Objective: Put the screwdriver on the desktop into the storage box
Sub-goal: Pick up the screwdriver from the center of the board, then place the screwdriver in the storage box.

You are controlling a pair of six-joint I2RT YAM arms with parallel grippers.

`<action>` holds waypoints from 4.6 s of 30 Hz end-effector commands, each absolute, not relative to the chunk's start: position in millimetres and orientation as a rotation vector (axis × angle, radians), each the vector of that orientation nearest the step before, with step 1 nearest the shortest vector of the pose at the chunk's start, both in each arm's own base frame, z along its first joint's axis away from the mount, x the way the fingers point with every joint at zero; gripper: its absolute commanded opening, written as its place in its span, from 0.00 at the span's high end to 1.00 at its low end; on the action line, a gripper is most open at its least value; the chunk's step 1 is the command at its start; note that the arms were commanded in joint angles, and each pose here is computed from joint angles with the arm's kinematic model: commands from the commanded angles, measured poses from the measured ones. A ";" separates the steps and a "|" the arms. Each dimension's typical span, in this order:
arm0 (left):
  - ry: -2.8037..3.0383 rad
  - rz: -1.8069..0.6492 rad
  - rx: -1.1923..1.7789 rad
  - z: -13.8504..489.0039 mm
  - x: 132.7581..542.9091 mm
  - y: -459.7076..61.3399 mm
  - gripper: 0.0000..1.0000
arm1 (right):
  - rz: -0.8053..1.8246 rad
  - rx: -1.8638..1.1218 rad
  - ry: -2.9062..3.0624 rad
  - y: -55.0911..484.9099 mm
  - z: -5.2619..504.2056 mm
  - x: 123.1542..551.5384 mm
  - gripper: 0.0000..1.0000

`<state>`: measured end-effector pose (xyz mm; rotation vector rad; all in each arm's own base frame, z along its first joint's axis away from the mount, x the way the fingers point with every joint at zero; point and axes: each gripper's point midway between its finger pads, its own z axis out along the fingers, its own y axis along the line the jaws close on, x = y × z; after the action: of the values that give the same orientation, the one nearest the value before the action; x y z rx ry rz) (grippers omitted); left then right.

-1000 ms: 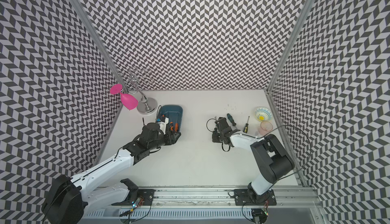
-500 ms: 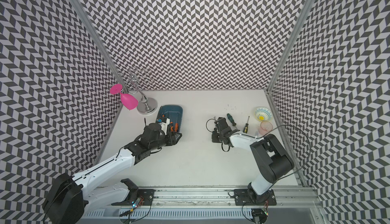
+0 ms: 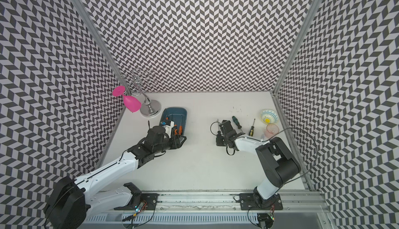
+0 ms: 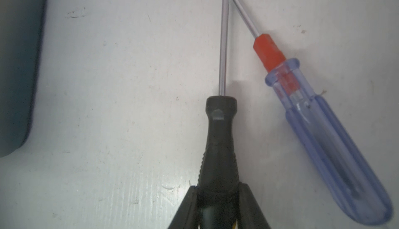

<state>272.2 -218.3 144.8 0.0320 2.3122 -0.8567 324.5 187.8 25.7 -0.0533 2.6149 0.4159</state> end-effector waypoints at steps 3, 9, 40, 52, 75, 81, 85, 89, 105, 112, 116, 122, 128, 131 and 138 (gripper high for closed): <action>2.260 -0.885 0.036 160.5 277.7 -224.1 0.46 | 0.483 -0.119 2.610 198.3 28.5 313.3 0.81; 2.231 -0.923 0.044 167.2 276.7 -229.3 0.46 | 0.676 -0.202 2.490 217.1 65.9 302.8 0.84; 1.953 -1.340 0.279 220.1 253.6 -345.5 0.42 | 1.260 -0.480 1.968 265.2 201.9 222.7 0.84; 1.955 -1.351 0.289 218.4 255.7 -357.6 0.79 | 1.277 -0.495 1.958 266.9 201.5 219.2 0.83; 2.316 -0.524 0.204 180.6 327.8 -241.2 1.00 | 0.928 -0.319 2.206 225.2 138.2 248.8 0.58; 2.401 -0.307 0.147 162.0 352.3 -199.9 1.00 | 0.904 -0.303 2.236 219.9 127.3 251.1 0.58; 2.448 -0.196 0.119 147.2 372.2 -180.6 1.00 | 0.896 -0.294 2.248 217.5 123.1 252.0 0.58; 2.489 -0.069 0.069 130.1 393.7 -163.6 1.00 | 0.893 -0.286 2.253 215.6 120.3 251.8 0.58; 2.619 0.051 0.067 68.7 430.3 -163.5 0.97 | 0.887 -0.268 2.244 211.2 120.9 253.2 0.58; 2.668 0.076 0.068 50.8 427.5 -159.8 0.85 | 0.884 -0.256 2.254 210.4 117.4 254.6 0.58; 2.673 0.071 0.061 48.7 428.2 -161.1 0.71 | 0.878 -0.250 2.257 209.0 116.3 255.3 0.58; 2.655 0.060 0.047 63.8 428.8 -161.3 0.53 | 0.863 -0.242 2.262 206.7 114.7 256.0 0.58; 2.591 -0.012 0.041 100.5 422.9 -164.5 0.50 | 0.844 -0.230 2.268 204.4 113.5 258.6 0.58; 2.554 -0.064 0.042 118.1 416.2 -166.3 0.50 | 0.836 -0.222 2.274 203.6 113.0 259.7 0.58; 2.468 -0.222 0.052 153.7 392.8 -177.6 0.47 | 0.834 -0.206 2.288 204.3 112.9 262.3 0.58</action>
<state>402.1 -167.0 148.1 0.0435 2.4845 -0.1363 256.8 206.0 111.5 -0.2260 2.2890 0.8519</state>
